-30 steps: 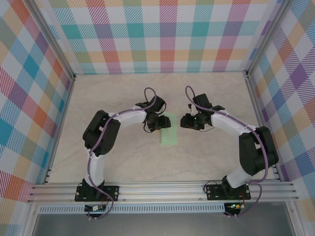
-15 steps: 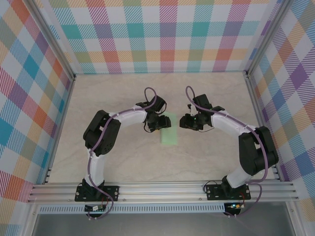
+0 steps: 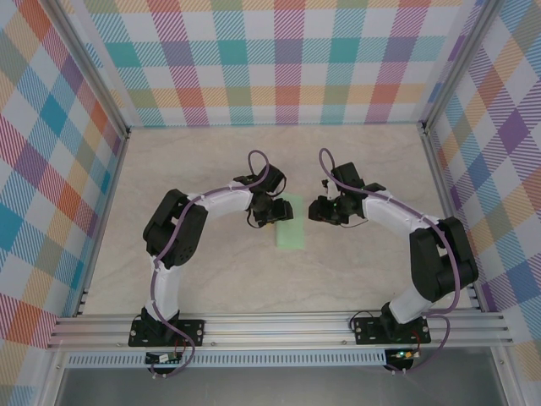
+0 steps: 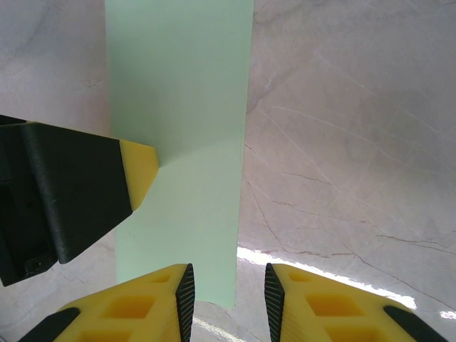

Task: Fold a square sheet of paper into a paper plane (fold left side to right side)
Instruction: Hold the square sheet of paper at the center of the table.

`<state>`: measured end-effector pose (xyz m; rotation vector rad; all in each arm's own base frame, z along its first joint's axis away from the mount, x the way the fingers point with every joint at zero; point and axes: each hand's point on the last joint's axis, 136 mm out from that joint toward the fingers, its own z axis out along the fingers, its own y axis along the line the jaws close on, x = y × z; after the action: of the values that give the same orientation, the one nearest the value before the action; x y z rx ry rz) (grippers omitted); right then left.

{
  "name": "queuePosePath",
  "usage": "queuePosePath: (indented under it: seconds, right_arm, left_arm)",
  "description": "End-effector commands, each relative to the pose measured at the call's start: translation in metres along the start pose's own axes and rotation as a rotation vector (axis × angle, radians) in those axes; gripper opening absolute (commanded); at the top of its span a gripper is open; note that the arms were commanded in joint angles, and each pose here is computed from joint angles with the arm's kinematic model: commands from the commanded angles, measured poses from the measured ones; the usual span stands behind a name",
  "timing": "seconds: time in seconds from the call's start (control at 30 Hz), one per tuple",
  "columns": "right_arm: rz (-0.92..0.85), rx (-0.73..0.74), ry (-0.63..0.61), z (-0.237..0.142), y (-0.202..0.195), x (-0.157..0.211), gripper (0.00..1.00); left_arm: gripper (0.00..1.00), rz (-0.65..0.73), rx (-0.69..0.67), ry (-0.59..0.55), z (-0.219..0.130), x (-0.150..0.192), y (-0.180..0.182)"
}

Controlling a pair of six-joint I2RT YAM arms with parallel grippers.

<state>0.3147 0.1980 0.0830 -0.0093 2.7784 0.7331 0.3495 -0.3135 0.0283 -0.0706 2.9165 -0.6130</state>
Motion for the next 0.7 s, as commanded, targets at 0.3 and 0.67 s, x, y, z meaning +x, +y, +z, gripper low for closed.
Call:
queuePosePath:
  seconds: [0.3, 0.67]
  right_arm:
    - [0.004, -0.014, 0.006, -0.0002, 0.0024, 0.0046, 0.34]
    - [0.004, -0.013, 0.006, -0.0006, 0.0024, 0.0044, 0.34]
  left_arm:
    - [0.58, 0.038, -0.045, 0.077, 0.0274, 0.026, 0.0111]
    - [0.56, 0.058, -0.043, 0.089, 0.0273, 0.0283, 0.0114]
